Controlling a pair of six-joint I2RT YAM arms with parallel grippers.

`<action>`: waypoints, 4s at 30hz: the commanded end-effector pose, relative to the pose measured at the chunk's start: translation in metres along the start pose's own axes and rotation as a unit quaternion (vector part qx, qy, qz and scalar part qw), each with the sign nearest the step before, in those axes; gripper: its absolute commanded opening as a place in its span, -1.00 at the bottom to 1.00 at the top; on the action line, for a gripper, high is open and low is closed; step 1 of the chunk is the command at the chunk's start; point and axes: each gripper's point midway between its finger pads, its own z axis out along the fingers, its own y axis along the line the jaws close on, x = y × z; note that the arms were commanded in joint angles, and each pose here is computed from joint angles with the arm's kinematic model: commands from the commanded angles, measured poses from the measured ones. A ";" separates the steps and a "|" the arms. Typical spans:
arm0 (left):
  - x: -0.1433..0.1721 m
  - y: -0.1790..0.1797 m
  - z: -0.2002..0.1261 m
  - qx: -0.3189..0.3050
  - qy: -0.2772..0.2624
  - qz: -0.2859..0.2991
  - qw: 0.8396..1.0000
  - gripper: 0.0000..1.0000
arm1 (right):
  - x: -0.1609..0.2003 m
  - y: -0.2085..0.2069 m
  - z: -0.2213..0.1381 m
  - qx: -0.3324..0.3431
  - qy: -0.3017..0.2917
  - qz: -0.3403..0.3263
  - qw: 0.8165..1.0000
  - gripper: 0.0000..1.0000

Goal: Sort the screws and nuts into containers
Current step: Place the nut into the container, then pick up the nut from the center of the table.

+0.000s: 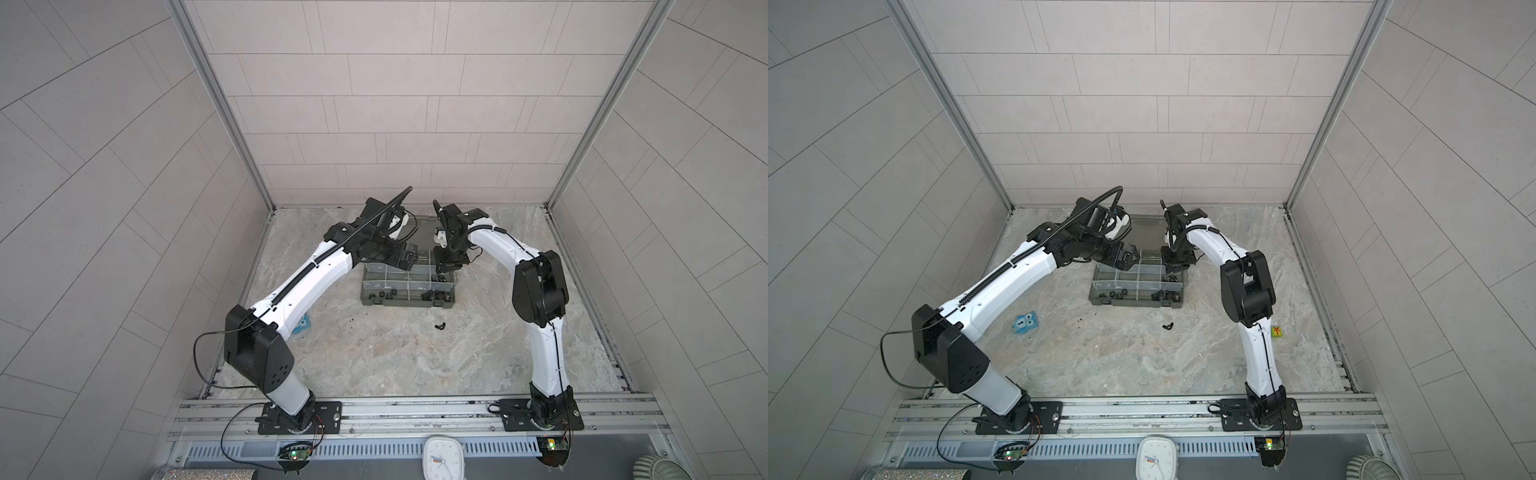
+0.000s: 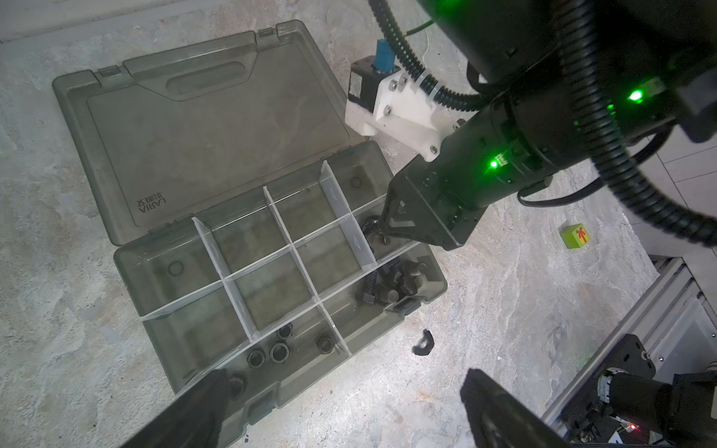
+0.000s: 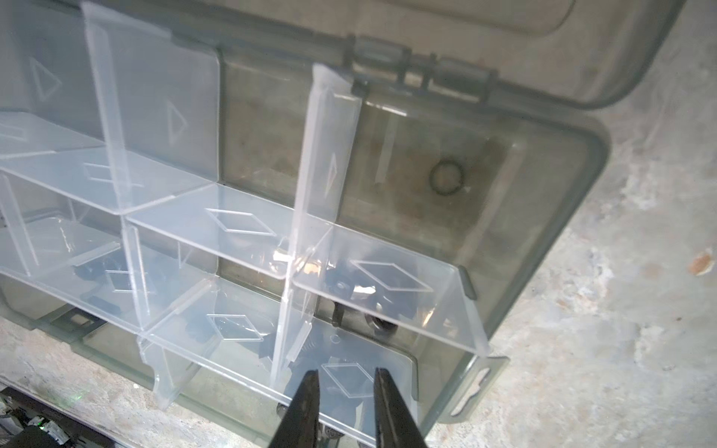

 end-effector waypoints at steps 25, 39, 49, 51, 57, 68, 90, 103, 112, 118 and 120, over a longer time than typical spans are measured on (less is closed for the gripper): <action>0.081 -0.004 -0.040 0.029 -0.016 -0.082 0.996 1.00 | 0.155 -0.005 -0.027 0.000 0.023 0.061 0.998 0.03; 0.130 -0.007 -0.056 0.033 -0.021 -0.100 0.994 1.00 | 0.153 0.002 0.022 0.064 -0.006 0.166 0.984 0.00; 0.134 -0.008 -0.068 0.039 -0.044 -0.095 0.994 1.00 | 0.141 0.015 0.039 0.076 -0.007 0.193 0.978 -0.15; 0.134 -0.009 -0.069 0.041 -0.046 -0.093 0.994 1.00 | 0.141 0.018 0.043 0.075 -0.004 0.197 0.978 -0.17; 0.135 -0.013 -0.073 0.053 -0.048 -0.093 0.993 1.00 | 0.142 0.021 0.045 0.080 -0.004 0.205 0.975 -0.18; 0.131 -0.019 -0.073 0.064 -0.041 -0.074 0.994 1.00 | 0.161 0.015 0.046 0.087 0.002 0.220 0.972 -0.20; 0.139 -0.015 -0.072 0.053 -0.029 -0.057 0.997 1.00 | 0.166 0.018 0.059 0.081 0.011 0.228 0.970 -0.53; 0.135 -0.014 -0.070 0.050 -0.029 -0.052 0.997 1.00 | 0.175 0.008 0.058 0.089 0.024 0.223 0.970 -0.62; 0.134 -0.012 -0.068 0.044 -0.032 -0.055 0.997 1.00 | 0.182 0.004 0.061 0.093 0.044 0.205 0.973 -0.75; 0.133 -0.009 -0.069 0.035 -0.036 -0.057 0.997 1.00 | 0.186 0.004 0.056 0.092 0.048 0.190 0.976 -0.87; 0.132 -0.008 -0.068 0.032 -0.036 -0.057 0.997 1.00 | 0.186 0.005 0.053 0.090 0.048 0.187 0.977 -0.89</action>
